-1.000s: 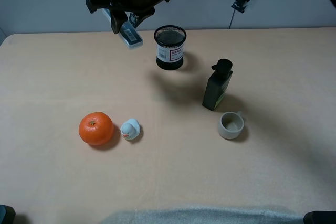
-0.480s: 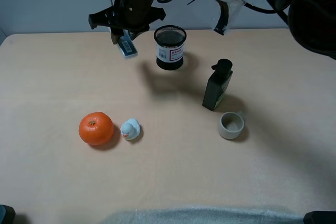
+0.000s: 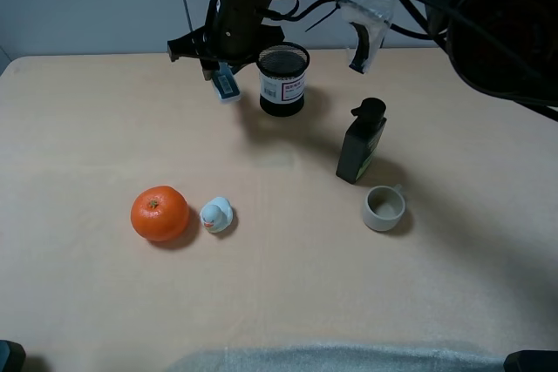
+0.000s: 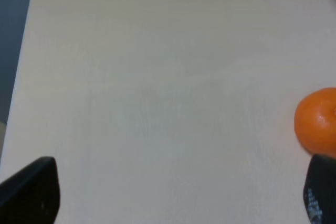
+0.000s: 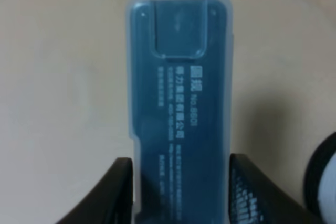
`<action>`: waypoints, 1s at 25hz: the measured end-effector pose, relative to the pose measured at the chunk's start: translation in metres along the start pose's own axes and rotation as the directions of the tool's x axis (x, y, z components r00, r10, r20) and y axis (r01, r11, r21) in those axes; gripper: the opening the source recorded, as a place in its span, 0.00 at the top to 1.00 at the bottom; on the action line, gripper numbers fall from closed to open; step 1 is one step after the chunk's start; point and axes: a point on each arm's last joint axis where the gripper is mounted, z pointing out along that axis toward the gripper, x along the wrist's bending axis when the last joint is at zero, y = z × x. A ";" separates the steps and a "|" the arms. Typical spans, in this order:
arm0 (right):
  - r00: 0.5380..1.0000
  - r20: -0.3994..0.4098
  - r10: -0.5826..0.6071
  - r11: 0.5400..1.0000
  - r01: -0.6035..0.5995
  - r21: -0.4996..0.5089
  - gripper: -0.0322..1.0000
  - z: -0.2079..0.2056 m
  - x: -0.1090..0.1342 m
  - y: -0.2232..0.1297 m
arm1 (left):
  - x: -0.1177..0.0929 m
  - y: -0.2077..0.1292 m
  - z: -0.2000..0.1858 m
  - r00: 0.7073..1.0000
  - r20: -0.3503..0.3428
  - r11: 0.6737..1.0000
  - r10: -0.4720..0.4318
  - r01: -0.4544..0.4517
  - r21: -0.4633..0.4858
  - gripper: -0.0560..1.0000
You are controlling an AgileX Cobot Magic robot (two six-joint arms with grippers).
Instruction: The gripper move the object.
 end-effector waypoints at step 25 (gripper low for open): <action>0.996 0.074 -0.051 0.998 0.049 0.028 0.69 0.038 -0.015 -0.014 | 0.000 0.000 0.000 1.000 0.000 1.000 0.000 0.000 0.000 0.08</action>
